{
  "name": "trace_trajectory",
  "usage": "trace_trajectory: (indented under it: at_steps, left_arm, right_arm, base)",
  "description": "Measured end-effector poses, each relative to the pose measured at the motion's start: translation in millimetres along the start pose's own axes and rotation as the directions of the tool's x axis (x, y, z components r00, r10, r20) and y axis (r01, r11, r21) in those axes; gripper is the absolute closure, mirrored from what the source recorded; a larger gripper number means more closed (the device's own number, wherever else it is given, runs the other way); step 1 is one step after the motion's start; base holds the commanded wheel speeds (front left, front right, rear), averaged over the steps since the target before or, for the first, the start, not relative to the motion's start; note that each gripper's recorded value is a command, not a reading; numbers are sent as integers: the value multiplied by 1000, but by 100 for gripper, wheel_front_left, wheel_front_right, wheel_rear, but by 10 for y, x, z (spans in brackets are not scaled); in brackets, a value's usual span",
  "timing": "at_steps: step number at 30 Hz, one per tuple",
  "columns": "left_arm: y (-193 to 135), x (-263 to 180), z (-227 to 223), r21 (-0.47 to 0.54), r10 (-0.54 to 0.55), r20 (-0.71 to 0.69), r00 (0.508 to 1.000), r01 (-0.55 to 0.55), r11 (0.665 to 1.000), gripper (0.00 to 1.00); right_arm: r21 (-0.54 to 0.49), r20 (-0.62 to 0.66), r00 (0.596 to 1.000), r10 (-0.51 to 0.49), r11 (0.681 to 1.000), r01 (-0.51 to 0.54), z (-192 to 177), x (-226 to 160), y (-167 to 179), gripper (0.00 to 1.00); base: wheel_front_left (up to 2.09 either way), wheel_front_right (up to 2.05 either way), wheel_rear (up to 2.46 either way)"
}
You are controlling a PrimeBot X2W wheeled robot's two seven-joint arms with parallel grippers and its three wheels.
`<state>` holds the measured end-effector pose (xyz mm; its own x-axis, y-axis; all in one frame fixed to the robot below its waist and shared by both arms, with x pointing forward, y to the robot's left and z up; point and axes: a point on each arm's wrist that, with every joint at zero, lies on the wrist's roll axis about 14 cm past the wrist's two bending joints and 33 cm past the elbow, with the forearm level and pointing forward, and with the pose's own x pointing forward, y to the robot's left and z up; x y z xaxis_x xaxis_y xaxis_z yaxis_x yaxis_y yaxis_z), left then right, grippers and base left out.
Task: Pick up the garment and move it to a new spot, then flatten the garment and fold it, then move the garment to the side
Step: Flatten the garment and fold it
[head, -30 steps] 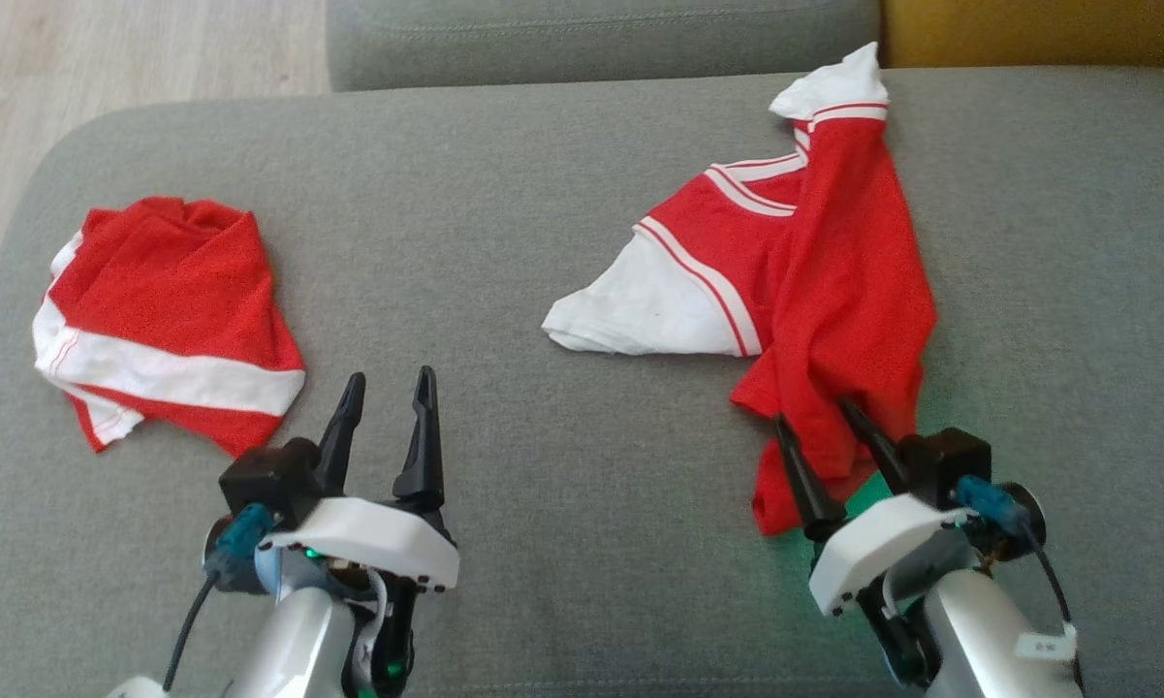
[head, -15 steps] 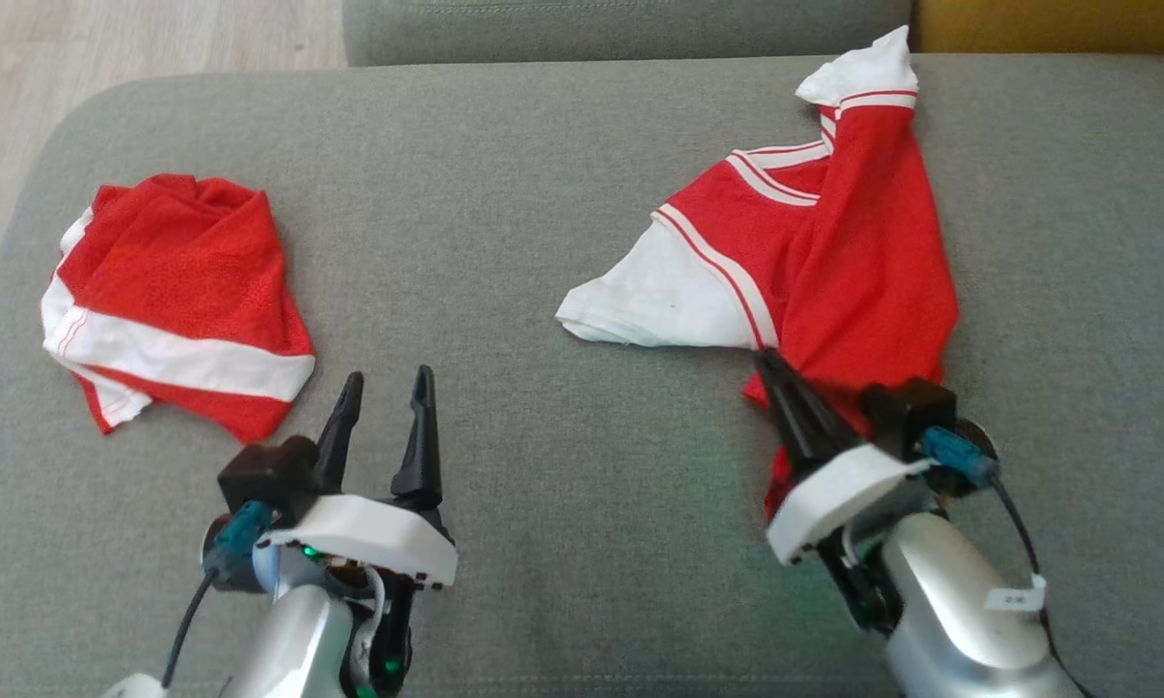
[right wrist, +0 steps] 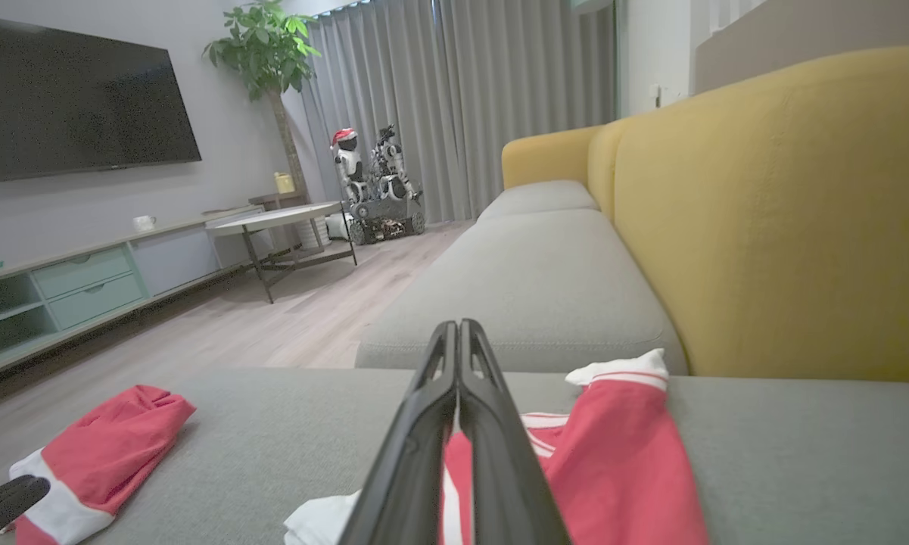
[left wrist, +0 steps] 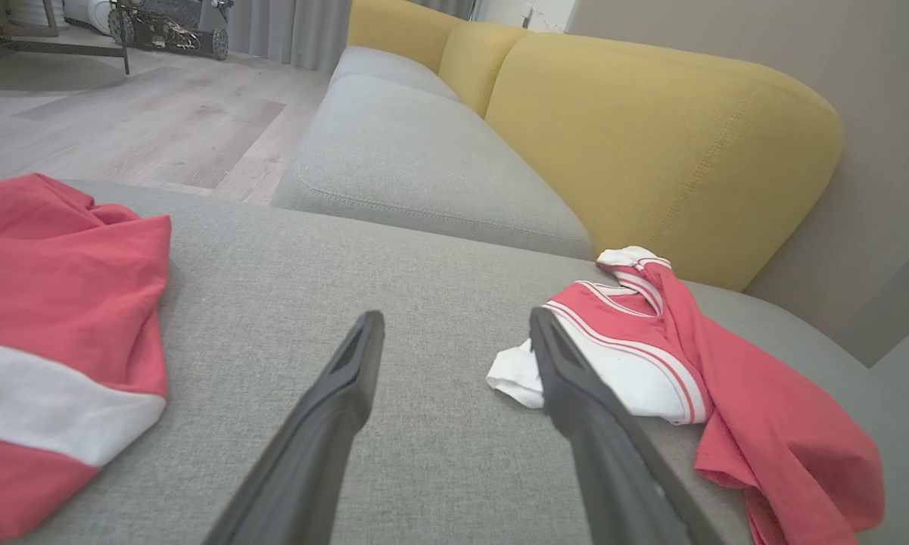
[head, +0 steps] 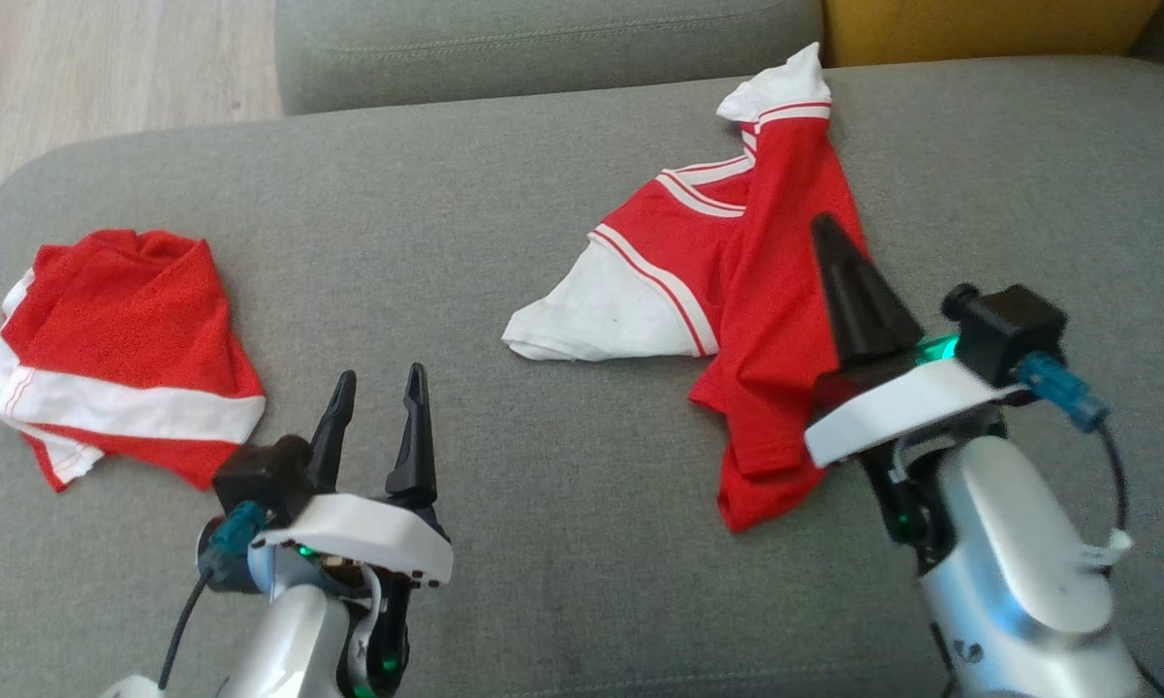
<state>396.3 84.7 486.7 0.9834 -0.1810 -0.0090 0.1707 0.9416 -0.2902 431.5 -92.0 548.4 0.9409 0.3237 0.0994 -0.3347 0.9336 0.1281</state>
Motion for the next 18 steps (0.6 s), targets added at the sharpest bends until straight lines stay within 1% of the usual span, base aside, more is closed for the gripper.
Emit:
trace_trajectory:
  at_steps: [3, 6, 11, 13, 14, 15, 16, 18]
  left_arm:
    - [-35, 5, 17, 0, -10, 5, 1000, 10, 1000, 0]
    - [-46, 1, 28, 1, -12, 8, 1000, 12, 1000, 0]
    - [-57, -18, 95, 2, -15, 28, 1000, 15, 1000, 0]
    - [-55, -34, 121, 2, -14, 35, 999, 14, 1000, 0]
    - [-53, -48, 132, 2, -13, 39, 999, 13, 1000, 0]
    - [-53, -71, 131, 1, -14, 39, 999, 14, 1000, 0]
    - [-51, -102, 114, 3, -15, 35, 999, 15, 1000, 0]
    - [-40, -180, 45, 13, -11, 17, 1000, 10, 1000, 0]
  right_arm:
    - [-21, 33, 999, -41, 999, 41, 137, -63, -127, 100]
    - [-32, 33, 997, -65, 997, 66, 152, -131, -193, 100]
    - [-73, 0, 991, -132, 989, 132, 38, -391, -344, 100]
    - [-114, -20, 988, -155, 982, 152, -31, -498, -396, 100]
    - [-121, -27, 985, -170, 979, 166, -68, -561, -425, 93]
    - [-116, -28, 981, -193, 975, 188, -97, -631, -474, 44]
    - [-118, -34, 977, -212, 971, 207, -136, -709, -519, 0]
    - [-125, -61, 971, -232, 967, 223, -252, -856, -544, 0]
  base:
    - [0, 0, 0]
    - [0, 0, 0]
    - [0, 0, 0]
    - [0, 0, 0]
    - [0, 0, 0]
    - [0, 0, 0]
    - [0, 0, 0]
    - [0, 0, 0]
